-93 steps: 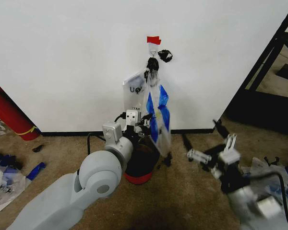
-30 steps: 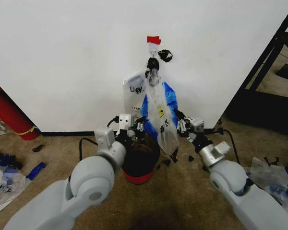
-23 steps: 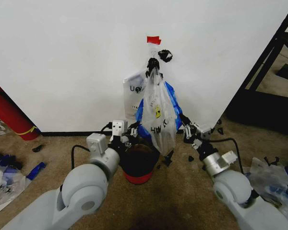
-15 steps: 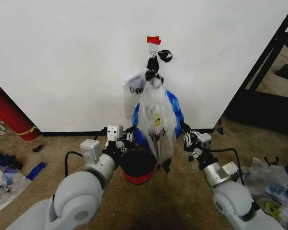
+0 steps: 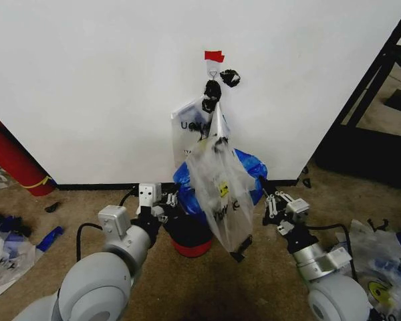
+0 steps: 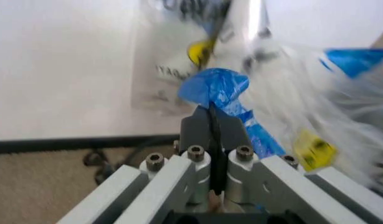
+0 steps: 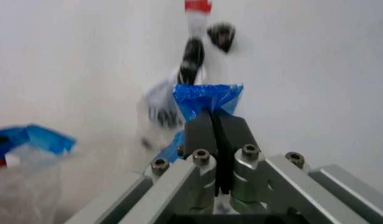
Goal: Pick up the garbage bag from the wall and place it over the trash bin.
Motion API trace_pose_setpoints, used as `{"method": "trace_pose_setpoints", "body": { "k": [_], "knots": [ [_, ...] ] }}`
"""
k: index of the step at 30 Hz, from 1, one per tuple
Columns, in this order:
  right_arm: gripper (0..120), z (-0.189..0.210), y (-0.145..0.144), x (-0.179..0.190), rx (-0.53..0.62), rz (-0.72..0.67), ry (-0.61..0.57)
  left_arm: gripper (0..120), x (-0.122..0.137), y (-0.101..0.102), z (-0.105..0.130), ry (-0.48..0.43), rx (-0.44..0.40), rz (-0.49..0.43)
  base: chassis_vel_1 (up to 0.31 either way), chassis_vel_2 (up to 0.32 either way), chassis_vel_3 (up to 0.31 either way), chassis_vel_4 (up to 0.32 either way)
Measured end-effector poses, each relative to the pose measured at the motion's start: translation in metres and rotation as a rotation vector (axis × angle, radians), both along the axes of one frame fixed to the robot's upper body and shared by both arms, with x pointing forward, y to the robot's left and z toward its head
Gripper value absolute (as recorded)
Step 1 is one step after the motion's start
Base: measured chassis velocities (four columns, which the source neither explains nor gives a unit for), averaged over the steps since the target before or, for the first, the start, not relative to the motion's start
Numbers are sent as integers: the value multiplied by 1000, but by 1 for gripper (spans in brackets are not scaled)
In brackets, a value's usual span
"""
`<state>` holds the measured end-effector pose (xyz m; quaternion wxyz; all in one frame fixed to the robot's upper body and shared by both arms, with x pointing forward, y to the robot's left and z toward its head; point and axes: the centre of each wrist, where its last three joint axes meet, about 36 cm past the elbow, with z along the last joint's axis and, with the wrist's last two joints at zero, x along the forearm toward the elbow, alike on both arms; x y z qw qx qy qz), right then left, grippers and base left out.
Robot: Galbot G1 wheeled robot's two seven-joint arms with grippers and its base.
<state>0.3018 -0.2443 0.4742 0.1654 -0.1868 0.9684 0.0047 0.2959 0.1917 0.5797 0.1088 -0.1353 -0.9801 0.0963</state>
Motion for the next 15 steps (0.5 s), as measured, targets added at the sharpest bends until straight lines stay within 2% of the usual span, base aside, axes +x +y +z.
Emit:
{"method": "trace_pose_setpoints", "body": {
  "k": [9, 15],
  "knots": [
    [0, 33, 10, 15, 88, 65, -21, 0, 11, 17, 19, -96, 13, 56, 0, 0, 0, 0],
    [0, 28, 14, 39, 122, 103, -3, 0, 16, 26, 28, -148, 22, 78, 0, 0, 0, 0]
  ]
}}
